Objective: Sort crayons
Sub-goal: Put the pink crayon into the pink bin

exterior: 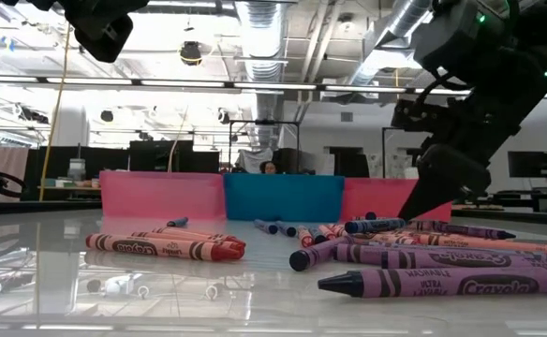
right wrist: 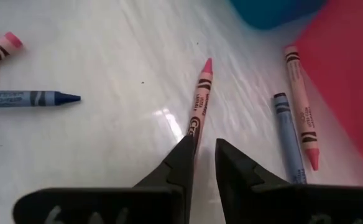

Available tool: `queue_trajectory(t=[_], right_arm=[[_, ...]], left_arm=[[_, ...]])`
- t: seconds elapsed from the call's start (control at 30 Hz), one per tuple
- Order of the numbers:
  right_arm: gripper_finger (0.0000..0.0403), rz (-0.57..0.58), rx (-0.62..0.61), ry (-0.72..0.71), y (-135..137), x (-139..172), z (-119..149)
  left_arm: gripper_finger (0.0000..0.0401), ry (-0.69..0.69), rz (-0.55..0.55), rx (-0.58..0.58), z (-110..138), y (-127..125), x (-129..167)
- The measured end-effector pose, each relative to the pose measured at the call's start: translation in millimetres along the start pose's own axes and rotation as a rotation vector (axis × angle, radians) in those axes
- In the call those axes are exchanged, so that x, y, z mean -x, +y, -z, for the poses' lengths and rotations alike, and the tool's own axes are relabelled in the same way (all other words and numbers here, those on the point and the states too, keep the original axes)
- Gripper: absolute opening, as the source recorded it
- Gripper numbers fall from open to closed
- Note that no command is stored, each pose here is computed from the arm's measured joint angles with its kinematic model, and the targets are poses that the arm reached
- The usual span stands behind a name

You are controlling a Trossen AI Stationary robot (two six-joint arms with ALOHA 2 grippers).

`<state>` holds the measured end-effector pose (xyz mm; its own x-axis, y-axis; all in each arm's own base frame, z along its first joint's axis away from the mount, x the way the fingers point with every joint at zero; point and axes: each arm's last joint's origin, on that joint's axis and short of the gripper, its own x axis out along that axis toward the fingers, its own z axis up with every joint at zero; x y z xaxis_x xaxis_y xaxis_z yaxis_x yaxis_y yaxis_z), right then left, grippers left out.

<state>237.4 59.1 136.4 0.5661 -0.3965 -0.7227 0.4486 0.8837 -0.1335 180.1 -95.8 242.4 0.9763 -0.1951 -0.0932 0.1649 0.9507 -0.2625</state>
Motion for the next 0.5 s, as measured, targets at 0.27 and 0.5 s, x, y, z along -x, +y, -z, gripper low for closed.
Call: queue_trajectory(t=[0.27, 0.5], right_arm=[[0.0075, -0.030, 0.003, -0.065, 3.6, 0.0, -7.1], [0.0075, -0.021, 0.010, -0.068, 0.4, -2.3, -9.5]], left_arm=[[0.0204, 0.006, -0.003, -0.002, 0.7, 0.2, -0.1], [0.0204, 0.006, -0.004, -0.002, 0.7, 0.3, -0.1]])
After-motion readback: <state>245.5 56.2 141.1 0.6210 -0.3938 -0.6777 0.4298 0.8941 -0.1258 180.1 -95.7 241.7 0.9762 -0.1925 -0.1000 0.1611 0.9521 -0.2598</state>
